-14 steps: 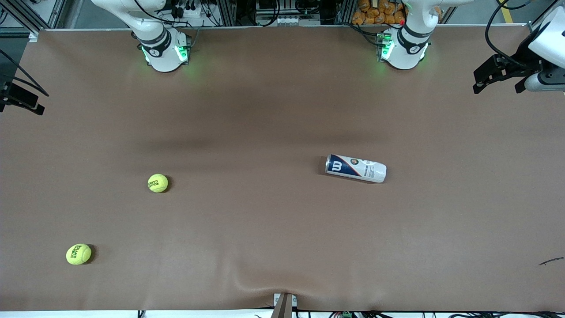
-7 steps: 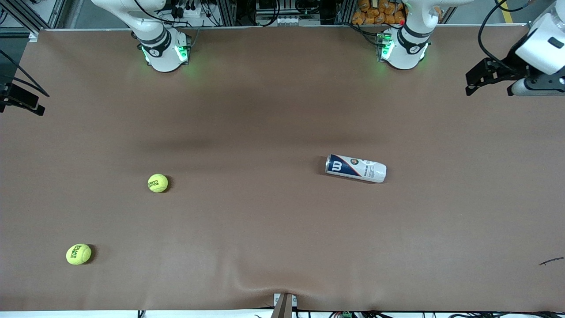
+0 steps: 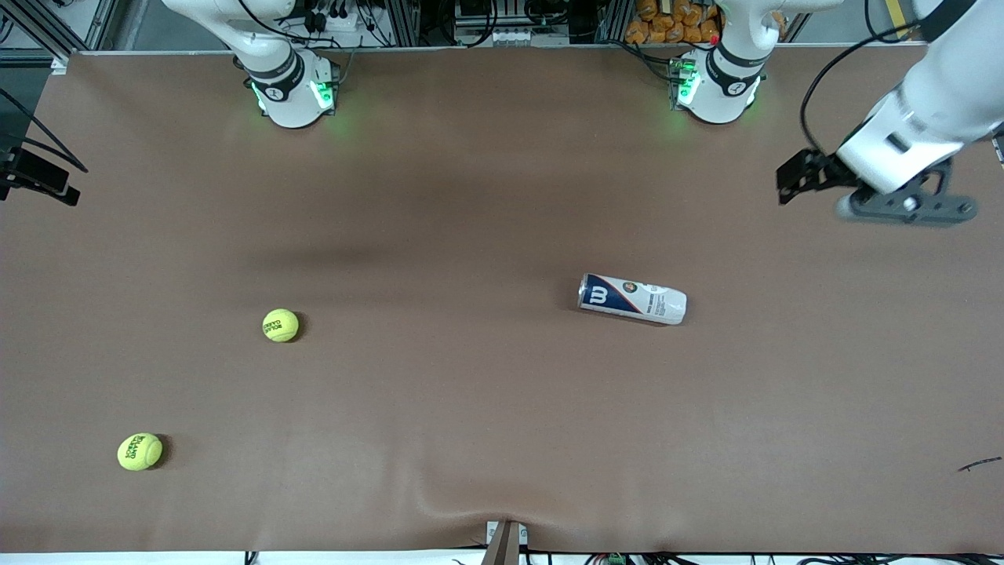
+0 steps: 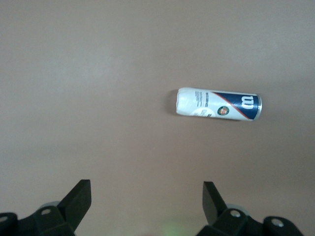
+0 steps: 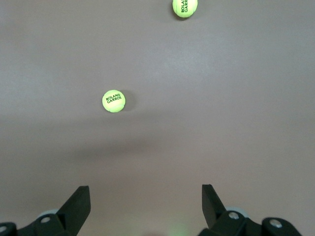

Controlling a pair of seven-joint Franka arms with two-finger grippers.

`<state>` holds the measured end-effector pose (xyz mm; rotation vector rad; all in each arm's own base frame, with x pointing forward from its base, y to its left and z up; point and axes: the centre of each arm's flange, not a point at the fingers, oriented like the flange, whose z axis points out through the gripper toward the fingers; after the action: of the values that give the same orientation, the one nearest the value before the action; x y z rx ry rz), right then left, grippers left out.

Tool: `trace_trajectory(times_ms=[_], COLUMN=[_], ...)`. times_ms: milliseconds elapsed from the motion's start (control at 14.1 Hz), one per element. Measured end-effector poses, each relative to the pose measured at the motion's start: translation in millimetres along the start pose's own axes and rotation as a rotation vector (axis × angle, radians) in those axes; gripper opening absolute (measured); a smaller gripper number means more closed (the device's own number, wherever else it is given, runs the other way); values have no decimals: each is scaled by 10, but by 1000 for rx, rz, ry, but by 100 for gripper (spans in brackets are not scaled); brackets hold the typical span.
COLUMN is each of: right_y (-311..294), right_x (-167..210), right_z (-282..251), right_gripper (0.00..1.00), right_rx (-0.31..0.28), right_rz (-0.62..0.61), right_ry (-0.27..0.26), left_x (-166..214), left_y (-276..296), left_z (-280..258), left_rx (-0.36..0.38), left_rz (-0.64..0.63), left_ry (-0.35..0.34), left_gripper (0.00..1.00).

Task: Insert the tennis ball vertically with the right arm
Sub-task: 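Reach the left gripper down to the lying Wilson tennis ball can, then grasp the can with the left gripper and lift it upright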

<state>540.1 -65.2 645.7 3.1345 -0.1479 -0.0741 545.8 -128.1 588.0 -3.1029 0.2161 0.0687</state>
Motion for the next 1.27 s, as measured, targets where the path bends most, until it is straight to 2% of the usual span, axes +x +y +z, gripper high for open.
trace_trajectory(times_ms=[212, 566, 991, 1274], right_y=[0, 3, 8, 9], right_x=[3, 71, 121, 125], right_z=[3, 85, 108, 107], right_gripper=[100, 100, 100, 100], right_rx=[0, -1, -2, -2], right_rz=[0, 1, 2, 2], right_ry=[0, -7, 6, 8], left_x=[198, 535, 746, 817], left_y=[407, 999, 1666, 2146], left_z=[328, 1034, 1594, 1913], left_rx=[68, 60, 103, 169], left_rz=[88, 194, 320, 427], left_ry=[-4, -9, -38, -42], left_gripper=[100, 100, 100, 100])
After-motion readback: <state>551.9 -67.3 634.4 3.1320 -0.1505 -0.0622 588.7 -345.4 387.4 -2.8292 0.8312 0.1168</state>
